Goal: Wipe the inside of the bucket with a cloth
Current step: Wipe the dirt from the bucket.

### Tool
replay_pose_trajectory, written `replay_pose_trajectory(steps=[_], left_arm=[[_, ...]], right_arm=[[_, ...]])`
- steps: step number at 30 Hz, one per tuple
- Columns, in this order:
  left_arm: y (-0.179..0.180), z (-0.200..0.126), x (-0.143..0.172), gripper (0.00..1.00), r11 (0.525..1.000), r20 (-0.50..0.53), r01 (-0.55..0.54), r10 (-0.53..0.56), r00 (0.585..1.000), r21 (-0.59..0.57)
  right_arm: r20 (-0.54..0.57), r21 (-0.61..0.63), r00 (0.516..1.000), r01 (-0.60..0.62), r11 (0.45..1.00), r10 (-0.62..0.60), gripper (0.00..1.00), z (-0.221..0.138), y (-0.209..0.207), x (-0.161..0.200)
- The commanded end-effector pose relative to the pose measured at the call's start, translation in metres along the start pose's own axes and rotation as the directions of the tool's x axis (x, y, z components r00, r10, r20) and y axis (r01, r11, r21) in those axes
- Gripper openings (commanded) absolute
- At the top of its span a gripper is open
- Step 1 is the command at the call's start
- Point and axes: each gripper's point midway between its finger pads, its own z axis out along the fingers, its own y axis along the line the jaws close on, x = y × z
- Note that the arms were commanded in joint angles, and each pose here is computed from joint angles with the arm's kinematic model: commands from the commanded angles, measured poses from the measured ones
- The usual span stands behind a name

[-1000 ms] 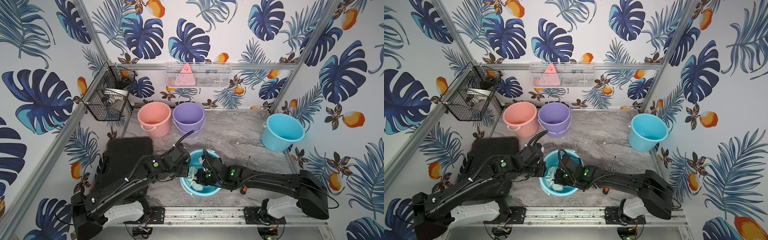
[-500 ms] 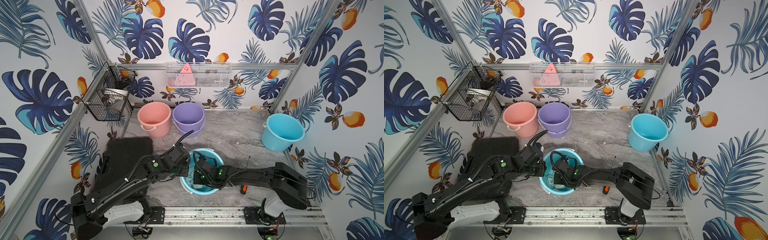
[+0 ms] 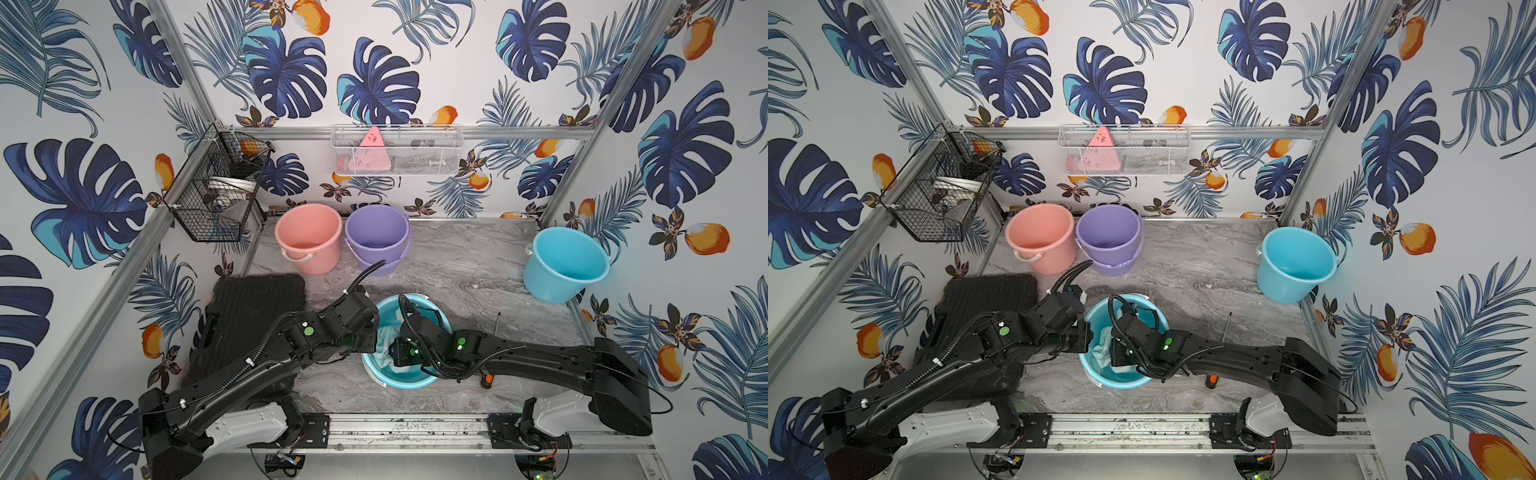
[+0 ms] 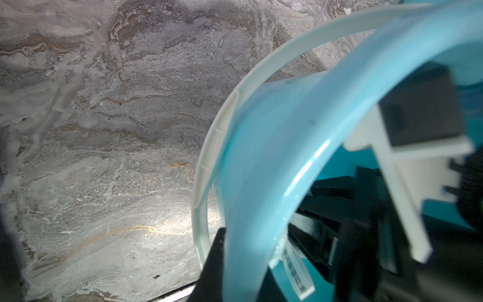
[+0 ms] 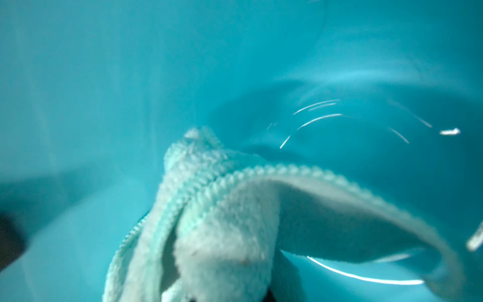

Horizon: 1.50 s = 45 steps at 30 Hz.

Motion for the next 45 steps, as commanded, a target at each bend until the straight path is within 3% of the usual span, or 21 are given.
replay_pose_trajectory(steps=[1,5,10,15,22,28,45], left_arm=[[-0.004,0.001,0.001,0.00,1.000,-0.007,0.006,-0.006,1.000,0.022],[-0.004,0.001,0.001,0.00,1.000,-0.006,0.009,-0.009,1.000,0.024],[-0.005,0.001,0.001,0.00,1.000,-0.007,0.007,-0.007,1.000,0.026],[-0.006,0.002,0.001,0.00,1.000,-0.008,0.006,-0.006,1.000,0.028],[-0.007,0.001,0.000,0.00,1.000,-0.008,0.004,-0.004,1.000,0.029],[-0.006,0.000,-0.001,0.00,1.000,-0.005,0.000,0.000,1.000,0.026],[-0.008,0.000,-0.002,0.00,1.000,-0.005,-0.004,0.004,1.000,0.028]], right_arm=[[0.053,-0.042,0.996,0.070,0.997,-0.067,0.00,-0.019,0.010,-0.011],[0.135,-0.087,0.982,0.146,0.985,-0.134,0.00,-0.047,0.026,-0.030],[0.267,-0.051,0.935,0.256,0.965,-0.234,0.00,-0.074,0.037,-0.060],[0.362,-0.013,0.838,0.442,0.897,-0.407,0.00,-0.082,0.052,-0.078],[0.400,0.061,0.691,0.635,0.770,-0.602,0.00,-0.069,0.061,-0.082],[0.392,0.077,0.708,0.611,0.788,-0.587,0.00,-0.044,0.043,-0.073],[0.169,0.021,0.802,0.578,0.816,-0.573,0.00,0.048,-0.012,-0.001]])
